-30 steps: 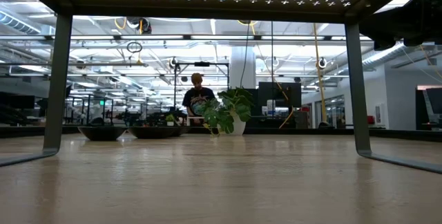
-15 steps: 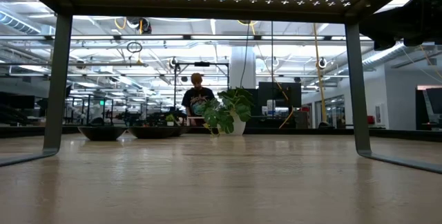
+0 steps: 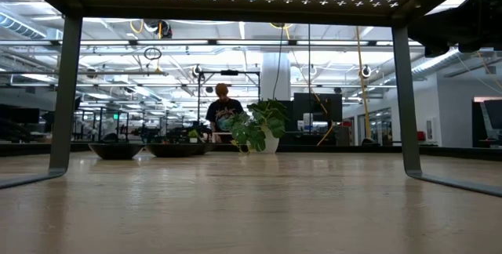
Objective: Pick & Place Mini shaped plates
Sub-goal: Adjust the stacked leaf-shaped plate on the shelf
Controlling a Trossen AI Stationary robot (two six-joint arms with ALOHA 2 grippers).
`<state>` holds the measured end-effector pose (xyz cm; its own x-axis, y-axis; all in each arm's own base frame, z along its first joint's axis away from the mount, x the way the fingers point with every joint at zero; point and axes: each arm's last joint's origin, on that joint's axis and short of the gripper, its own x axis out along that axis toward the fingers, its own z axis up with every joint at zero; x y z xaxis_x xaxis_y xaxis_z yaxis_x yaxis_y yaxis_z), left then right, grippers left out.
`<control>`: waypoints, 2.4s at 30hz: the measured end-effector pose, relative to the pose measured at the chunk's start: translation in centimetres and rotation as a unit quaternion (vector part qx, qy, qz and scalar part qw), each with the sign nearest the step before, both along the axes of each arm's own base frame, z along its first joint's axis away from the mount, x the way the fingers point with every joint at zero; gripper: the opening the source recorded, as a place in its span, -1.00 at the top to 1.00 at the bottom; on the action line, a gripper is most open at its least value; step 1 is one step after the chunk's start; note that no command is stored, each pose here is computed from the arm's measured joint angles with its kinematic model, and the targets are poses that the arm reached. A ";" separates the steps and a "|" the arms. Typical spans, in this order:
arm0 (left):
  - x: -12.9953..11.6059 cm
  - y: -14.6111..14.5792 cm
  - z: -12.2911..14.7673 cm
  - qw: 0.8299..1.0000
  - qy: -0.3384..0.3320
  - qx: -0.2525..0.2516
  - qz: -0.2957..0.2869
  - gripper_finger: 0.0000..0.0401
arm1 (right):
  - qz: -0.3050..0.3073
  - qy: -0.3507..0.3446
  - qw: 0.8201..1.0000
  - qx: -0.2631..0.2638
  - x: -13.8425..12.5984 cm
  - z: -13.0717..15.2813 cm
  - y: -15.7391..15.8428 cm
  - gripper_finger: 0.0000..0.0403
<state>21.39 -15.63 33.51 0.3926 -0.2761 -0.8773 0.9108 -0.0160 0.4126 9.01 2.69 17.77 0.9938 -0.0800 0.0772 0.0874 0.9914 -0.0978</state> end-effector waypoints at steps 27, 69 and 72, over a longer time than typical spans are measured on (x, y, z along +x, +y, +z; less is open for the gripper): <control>2.5 8.5 -0.3 0.970 -0.075 -0.031 -0.228 1.00 | 0.000 0.000 1.000 0.000 0.0 0.0 0.0 0.41; 6.5 10.3 -4.9 0.948 -0.082 -0.114 -0.285 0.98 | 0.000 0.000 1.000 0.000 0.0 0.0 0.0 0.41; 6.4 10.0 -4.8 0.944 -0.083 -0.127 -0.293 0.98 | 0.000 0.000 1.000 0.000 0.0 0.0 0.0 0.41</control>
<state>27.81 -5.63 28.66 0.2333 -0.6816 -0.6936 0.6996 -0.3778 0.6065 9.02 2.69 17.77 0.9937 -0.0804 0.0776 0.0878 0.9914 -0.0975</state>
